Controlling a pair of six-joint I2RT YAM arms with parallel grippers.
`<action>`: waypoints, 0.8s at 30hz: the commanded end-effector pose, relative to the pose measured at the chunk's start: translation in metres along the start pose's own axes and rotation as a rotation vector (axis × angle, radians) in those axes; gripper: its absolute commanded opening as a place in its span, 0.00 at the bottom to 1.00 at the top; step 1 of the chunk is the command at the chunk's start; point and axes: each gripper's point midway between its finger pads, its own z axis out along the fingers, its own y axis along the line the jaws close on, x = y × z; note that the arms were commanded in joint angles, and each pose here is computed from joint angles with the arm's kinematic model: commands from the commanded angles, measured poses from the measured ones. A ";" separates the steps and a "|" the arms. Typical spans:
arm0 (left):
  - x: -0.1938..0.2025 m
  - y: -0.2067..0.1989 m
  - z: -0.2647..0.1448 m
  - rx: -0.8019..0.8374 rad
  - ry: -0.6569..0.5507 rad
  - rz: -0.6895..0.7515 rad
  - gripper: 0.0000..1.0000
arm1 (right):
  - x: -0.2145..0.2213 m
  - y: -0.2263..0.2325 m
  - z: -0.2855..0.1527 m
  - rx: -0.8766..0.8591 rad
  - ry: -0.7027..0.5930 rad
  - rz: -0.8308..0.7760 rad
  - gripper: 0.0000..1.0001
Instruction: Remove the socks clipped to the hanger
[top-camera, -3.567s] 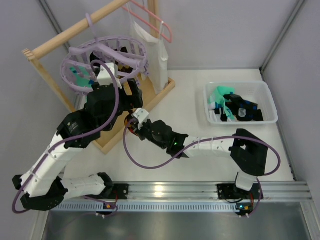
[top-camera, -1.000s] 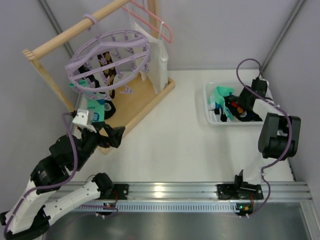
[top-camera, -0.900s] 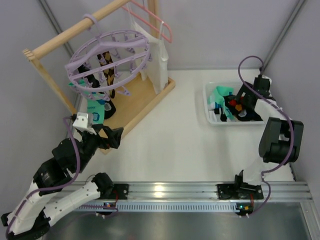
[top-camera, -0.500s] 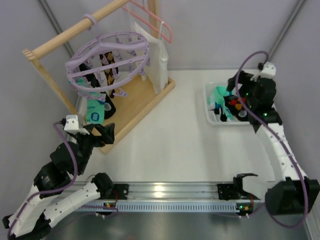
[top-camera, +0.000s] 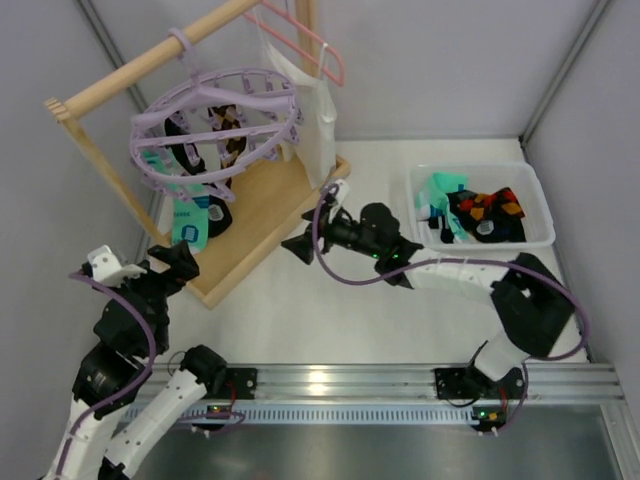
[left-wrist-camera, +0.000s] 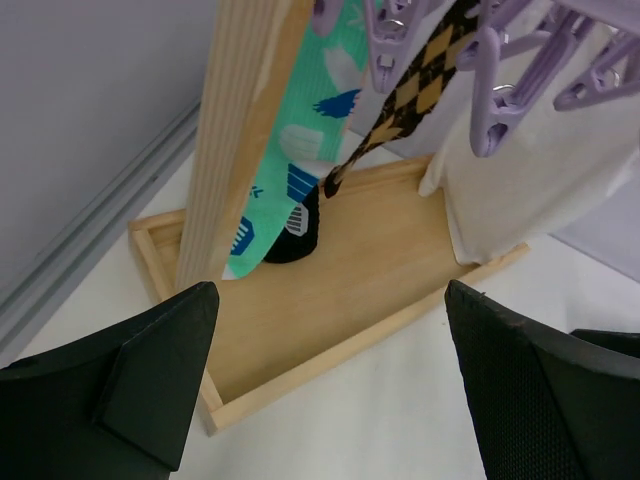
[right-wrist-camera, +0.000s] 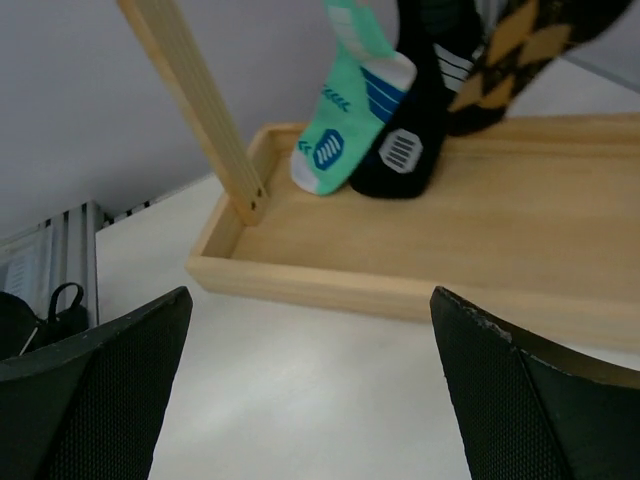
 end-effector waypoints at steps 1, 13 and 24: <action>-0.015 0.018 -0.004 -0.077 -0.089 -0.093 0.98 | -0.061 0.060 0.046 -0.214 -0.223 -0.145 0.98; -0.036 0.053 -0.029 -0.142 -0.221 -0.200 0.98 | -0.035 0.049 0.208 -0.309 -0.217 -0.161 0.98; -0.024 -0.001 -0.016 0.077 -0.098 -0.088 0.98 | -0.030 0.022 0.213 -0.202 -0.326 -0.135 0.93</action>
